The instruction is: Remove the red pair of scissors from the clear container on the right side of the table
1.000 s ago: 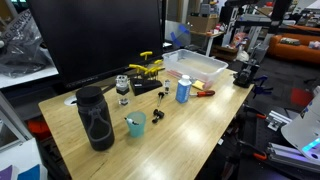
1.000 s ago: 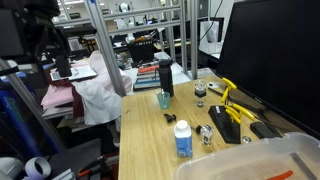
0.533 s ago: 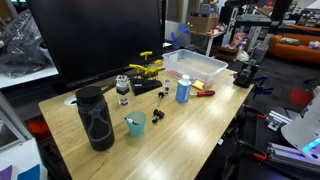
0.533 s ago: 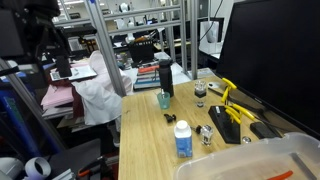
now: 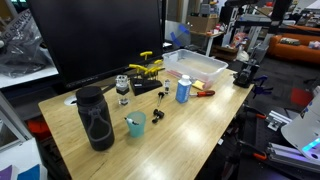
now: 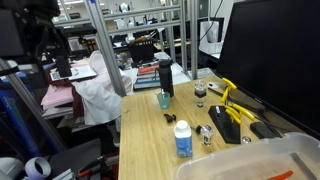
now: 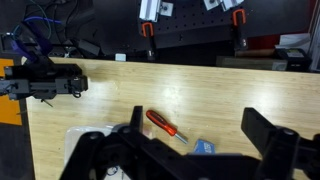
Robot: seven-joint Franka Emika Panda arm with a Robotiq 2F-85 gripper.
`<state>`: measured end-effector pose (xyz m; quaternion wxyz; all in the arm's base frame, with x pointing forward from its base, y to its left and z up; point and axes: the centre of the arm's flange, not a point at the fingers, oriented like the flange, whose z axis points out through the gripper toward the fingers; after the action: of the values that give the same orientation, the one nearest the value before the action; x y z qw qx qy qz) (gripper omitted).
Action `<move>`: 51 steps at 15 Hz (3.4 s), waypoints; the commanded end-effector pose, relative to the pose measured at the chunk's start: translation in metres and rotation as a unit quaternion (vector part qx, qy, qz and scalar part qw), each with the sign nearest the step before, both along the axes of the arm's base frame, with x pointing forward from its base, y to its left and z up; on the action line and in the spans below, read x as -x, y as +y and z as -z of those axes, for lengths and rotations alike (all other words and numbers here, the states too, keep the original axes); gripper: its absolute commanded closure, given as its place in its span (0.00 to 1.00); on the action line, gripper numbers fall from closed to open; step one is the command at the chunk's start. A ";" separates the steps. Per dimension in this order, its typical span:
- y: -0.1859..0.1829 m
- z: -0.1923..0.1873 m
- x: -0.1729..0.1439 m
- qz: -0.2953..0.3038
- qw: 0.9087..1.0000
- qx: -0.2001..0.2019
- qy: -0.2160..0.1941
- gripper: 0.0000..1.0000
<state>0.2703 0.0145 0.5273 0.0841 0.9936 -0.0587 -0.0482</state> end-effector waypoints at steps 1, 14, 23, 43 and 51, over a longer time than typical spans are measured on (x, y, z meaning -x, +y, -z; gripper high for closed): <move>0.002 0.001 -0.012 -0.010 1.000 0.004 0.004 0.00; -0.046 0.030 -0.127 0.030 0.999 -0.017 -0.027 0.00; -0.046 0.028 -0.133 0.035 0.999 -0.019 -0.031 0.00; -0.104 0.115 -0.192 0.311 0.947 -0.020 -0.081 0.00; -0.137 0.148 -0.207 0.471 0.874 -0.088 -0.074 0.00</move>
<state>0.4661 -0.1116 0.3912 -0.0181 0.8843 -0.4663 -0.0132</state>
